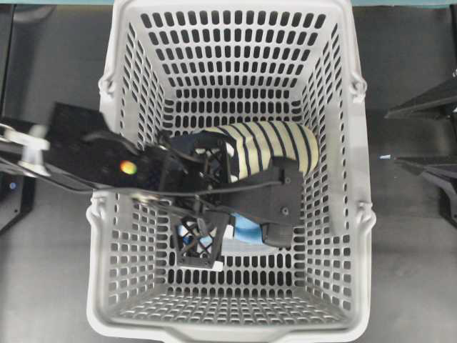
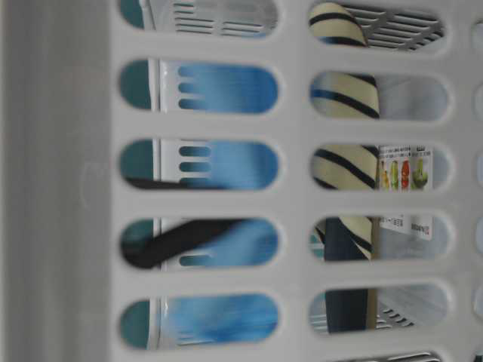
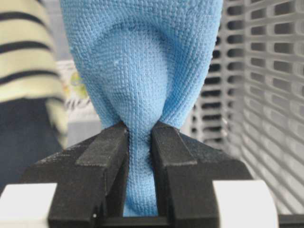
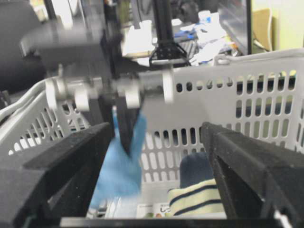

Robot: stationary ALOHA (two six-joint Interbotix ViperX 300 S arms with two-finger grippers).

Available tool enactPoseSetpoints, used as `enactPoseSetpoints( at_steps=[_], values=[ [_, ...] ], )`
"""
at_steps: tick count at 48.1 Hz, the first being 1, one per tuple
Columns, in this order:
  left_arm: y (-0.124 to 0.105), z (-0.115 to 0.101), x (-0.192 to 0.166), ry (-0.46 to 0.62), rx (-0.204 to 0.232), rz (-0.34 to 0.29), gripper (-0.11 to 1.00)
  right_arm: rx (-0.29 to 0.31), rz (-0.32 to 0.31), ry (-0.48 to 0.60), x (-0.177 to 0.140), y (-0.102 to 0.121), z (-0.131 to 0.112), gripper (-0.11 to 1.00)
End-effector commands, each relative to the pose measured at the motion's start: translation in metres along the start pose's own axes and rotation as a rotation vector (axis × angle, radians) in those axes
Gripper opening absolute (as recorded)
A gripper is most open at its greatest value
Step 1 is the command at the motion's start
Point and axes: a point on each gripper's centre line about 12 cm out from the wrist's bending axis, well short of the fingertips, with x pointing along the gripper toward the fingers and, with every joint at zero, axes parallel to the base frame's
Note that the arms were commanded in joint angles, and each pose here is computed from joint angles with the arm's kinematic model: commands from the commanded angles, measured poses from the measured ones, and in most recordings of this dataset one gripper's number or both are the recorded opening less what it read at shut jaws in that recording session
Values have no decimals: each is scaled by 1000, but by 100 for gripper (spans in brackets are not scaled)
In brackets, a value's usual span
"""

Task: Pick up the blue cloth from the shopping basket with the left arm.
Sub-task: 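Raise the held blue cloth upward out of the basket with left gripper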

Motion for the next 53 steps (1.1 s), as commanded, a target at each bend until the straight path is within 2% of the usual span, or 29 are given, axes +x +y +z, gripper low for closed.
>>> enactPoseSetpoints(
  at_steps=[1, 7, 13, 53],
  values=[
    [-1, 21, -58, -84, -2, -5, 12, 1, 0, -12, 1, 0, 4, 74],
    [-1, 32, -90, -115, -4, -4, 12, 2, 4, -9, 1, 1, 3, 74],
    [0, 37, -103, -118, -4, -4, 12, 3, 3, -3, 1, 1, 2, 74],
    [0, 35, -97, -84, -3, -1, 12, 3, 1, 9, 1, 0, -3, 74]
  ],
)
